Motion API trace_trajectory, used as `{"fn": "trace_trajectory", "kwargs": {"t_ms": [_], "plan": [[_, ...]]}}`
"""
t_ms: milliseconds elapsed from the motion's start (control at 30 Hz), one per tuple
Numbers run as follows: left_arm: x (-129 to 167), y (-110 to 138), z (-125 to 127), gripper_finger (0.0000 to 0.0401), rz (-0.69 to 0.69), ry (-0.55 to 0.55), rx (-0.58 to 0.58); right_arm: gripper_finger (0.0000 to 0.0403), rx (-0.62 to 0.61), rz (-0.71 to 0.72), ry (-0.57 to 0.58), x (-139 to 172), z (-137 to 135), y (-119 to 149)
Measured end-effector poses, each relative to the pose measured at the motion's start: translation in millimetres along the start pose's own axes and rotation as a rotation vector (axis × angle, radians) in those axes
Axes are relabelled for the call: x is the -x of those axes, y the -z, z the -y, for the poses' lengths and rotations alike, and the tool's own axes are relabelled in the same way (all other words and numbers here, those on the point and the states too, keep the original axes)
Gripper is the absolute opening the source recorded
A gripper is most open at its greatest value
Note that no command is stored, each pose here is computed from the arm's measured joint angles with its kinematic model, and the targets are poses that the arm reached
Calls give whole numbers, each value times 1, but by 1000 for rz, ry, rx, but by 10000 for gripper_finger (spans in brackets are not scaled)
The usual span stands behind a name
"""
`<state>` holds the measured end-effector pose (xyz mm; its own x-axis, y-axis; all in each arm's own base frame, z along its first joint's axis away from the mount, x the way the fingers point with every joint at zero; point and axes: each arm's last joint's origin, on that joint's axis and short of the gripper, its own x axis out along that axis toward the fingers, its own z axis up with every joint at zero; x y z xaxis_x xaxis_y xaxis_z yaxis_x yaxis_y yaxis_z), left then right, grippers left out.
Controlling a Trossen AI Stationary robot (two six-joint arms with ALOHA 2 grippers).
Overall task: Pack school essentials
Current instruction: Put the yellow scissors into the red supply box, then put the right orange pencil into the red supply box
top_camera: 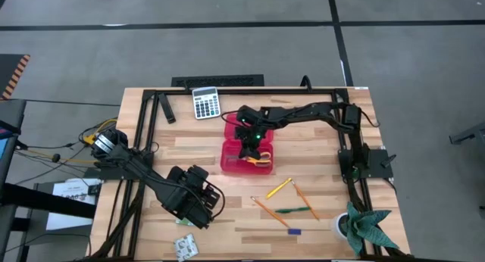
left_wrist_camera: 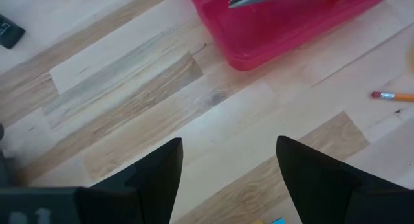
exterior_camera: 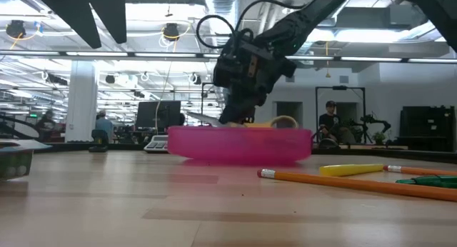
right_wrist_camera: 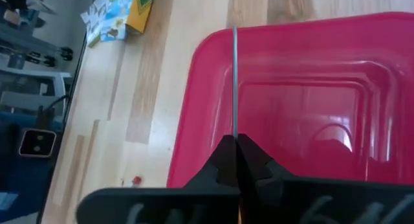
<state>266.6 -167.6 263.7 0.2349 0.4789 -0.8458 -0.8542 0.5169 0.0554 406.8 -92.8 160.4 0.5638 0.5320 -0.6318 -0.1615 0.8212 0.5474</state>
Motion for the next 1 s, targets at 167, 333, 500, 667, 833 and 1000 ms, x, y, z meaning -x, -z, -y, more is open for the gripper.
{"fn": "trace_trajectory", "kwargs": {"t_ms": [167, 333, 500, 667, 833, 1000], "plan": [[0, 0, 0, 243, 1, -2, -3, 0, -4, -70, 23, -16, 1, 11], [0, 0, -1, 243, 1, -7, -7, 7, 14, -92, 23, -24, 0, 14], [0, 0, -1, 243, 1, -9, -9, 17, 28, -100, 60, -24, 1, 15], [0, 0, -1, 243, 1, -9, -11, 30, 12, -114, 79, -24, 0, 16], [0, 0, -1, 243, 1, -9, -11, 69, 26, -122, 99, -27, -3, 17], [0, 0, -1, 243, 1, -9, -12, 130, 32, -119, 99, -28, -4, 16]]}}
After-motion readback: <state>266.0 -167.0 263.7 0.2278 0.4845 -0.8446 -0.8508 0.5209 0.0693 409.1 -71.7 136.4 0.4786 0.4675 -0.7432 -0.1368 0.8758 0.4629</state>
